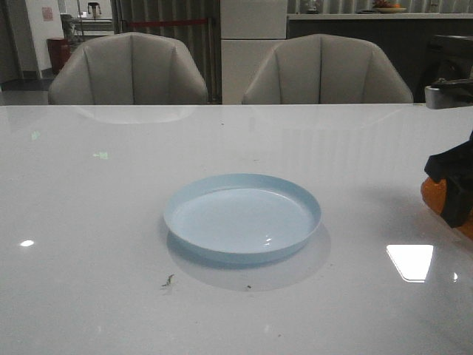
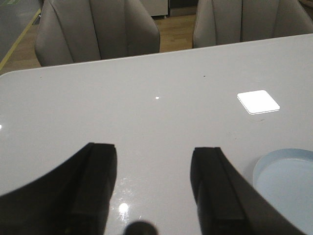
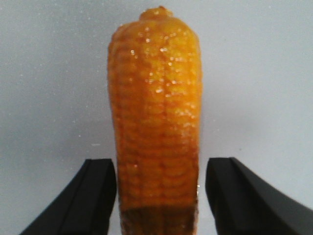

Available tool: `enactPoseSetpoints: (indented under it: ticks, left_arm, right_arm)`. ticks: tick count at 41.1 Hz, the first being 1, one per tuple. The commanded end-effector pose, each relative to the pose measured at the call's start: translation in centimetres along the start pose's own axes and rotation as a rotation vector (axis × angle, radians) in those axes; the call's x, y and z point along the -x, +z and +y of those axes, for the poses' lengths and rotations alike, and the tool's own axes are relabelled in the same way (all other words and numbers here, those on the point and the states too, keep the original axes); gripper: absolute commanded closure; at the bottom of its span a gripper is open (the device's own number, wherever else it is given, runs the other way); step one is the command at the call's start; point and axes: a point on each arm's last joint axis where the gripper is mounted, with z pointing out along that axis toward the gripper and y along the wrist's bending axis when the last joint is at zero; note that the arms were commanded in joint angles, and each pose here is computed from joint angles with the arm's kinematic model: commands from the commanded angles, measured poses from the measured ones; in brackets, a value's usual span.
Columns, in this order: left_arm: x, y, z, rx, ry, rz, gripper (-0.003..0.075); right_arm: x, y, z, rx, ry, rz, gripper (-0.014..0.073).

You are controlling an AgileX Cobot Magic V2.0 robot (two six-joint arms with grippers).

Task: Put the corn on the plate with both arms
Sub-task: 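Lower the right gripper over the orange corn cob and grasp it, then carry the corn with the right gripper over the plate and lower it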

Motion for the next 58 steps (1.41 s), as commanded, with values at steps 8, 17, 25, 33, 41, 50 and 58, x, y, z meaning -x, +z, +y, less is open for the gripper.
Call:
enactPoseSetpoints:
  ticks: [8,17,25,33,41,50,58]
  left_arm:
    - [1.7,-0.5,0.2,0.019,-0.008,-0.12,0.0309]
    - [1.7,-0.5,0.2,0.019,-0.008,-0.12,0.0309]
    - [1.7,-0.5,0.2,0.019,-0.008,-0.12,0.0309]
    - [1.7,-0.5,0.2,0.019,-0.008,-0.12,0.0309]
    - [1.7,-0.5,0.2,0.019,-0.008,-0.12,0.0309]
    - [1.7,-0.5,0.2,0.019,-0.008,-0.12,0.0309]
    - [1.7,-0.5,0.2,0.019,-0.008,-0.12,0.0309]
  right_arm:
    - [1.6,-1.1,-0.3,-0.019,-0.03,-0.114,0.0198]
    - [3.2,-1.9,-0.2,-0.028,-0.055,-0.186,0.0338]
    - [7.1,-5.3,2.6,-0.016,-0.225,-0.269,0.0338]
    - [9.8,-9.4,9.2,0.058,-0.375,-0.392,0.0337]
    - [9.4,-10.6,15.5,0.145,-0.504,-0.449,0.0337]
    - [7.6,-7.3,19.9,0.189,-0.608,-0.339,0.0337]
    - [6.6,-4.2,21.7,0.198,-0.649,-0.266,0.0333]
